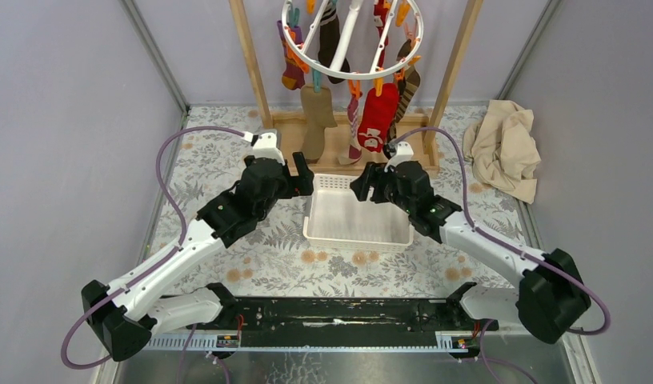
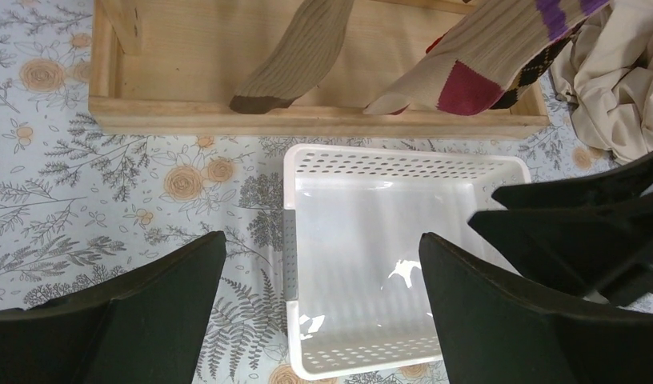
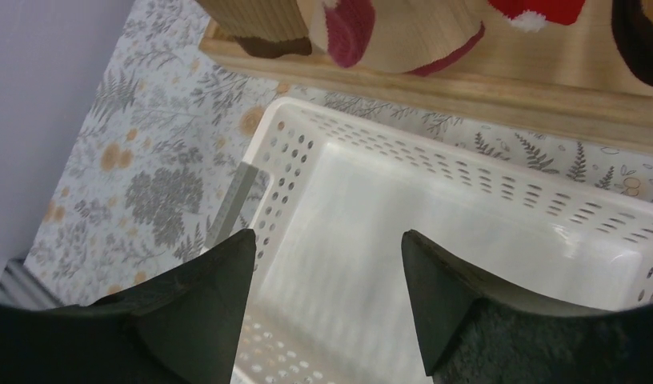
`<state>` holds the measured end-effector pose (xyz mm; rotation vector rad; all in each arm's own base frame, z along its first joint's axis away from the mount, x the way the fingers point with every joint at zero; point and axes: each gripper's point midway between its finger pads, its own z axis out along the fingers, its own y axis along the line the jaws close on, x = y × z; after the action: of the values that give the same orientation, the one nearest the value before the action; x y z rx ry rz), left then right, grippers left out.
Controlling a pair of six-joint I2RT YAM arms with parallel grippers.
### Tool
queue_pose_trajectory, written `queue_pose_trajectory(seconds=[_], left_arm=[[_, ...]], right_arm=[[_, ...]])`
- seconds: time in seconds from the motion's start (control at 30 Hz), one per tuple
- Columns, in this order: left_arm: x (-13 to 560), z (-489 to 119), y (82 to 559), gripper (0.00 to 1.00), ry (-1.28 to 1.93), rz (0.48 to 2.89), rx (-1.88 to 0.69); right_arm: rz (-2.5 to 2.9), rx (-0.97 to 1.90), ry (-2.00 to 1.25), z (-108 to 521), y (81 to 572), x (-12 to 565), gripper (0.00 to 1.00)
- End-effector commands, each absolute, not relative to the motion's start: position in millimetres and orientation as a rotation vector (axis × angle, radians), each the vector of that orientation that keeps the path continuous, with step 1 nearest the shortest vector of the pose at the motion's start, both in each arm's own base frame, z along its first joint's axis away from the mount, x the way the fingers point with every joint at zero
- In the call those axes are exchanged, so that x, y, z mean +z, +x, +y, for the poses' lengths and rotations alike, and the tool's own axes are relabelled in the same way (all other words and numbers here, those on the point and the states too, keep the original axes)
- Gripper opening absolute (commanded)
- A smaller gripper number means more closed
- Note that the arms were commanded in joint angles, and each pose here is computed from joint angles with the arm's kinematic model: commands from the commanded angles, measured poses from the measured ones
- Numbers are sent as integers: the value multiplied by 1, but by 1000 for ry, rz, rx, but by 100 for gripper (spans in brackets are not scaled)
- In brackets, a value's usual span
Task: Remove the socks clipped to the hanger
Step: Remove the sock from the hanger.
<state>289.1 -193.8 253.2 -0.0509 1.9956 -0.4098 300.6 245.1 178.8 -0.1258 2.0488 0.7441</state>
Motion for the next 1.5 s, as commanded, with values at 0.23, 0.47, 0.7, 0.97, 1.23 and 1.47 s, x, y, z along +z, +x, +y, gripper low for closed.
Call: queue_pose_trajectory(seconds=[0.23, 0.47, 0.7, 0.97, 1.23, 1.47], left_arm=[[244, -200, 290, 99, -54, 2030, -416], [236, -204, 294, 99, -20, 2057, -388], [236, -205, 299, 99, 10, 2065, -352], [223, -212, 302, 99, 27, 2100, -350], [252, -222, 299, 98, 45, 2059, -440], [331, -249, 310, 98, 55, 1930, -577]], right_arm=[[1717, 598, 60, 256, 379, 192, 79], [1597, 625, 79, 283, 419, 199, 82], [1525, 636, 122, 300, 450, 210, 85], [1571, 509, 185, 286, 472, 201, 39], [1626, 508, 59, 270, 430, 229, 3], [1725, 518, 73, 243, 384, 236, 4]])
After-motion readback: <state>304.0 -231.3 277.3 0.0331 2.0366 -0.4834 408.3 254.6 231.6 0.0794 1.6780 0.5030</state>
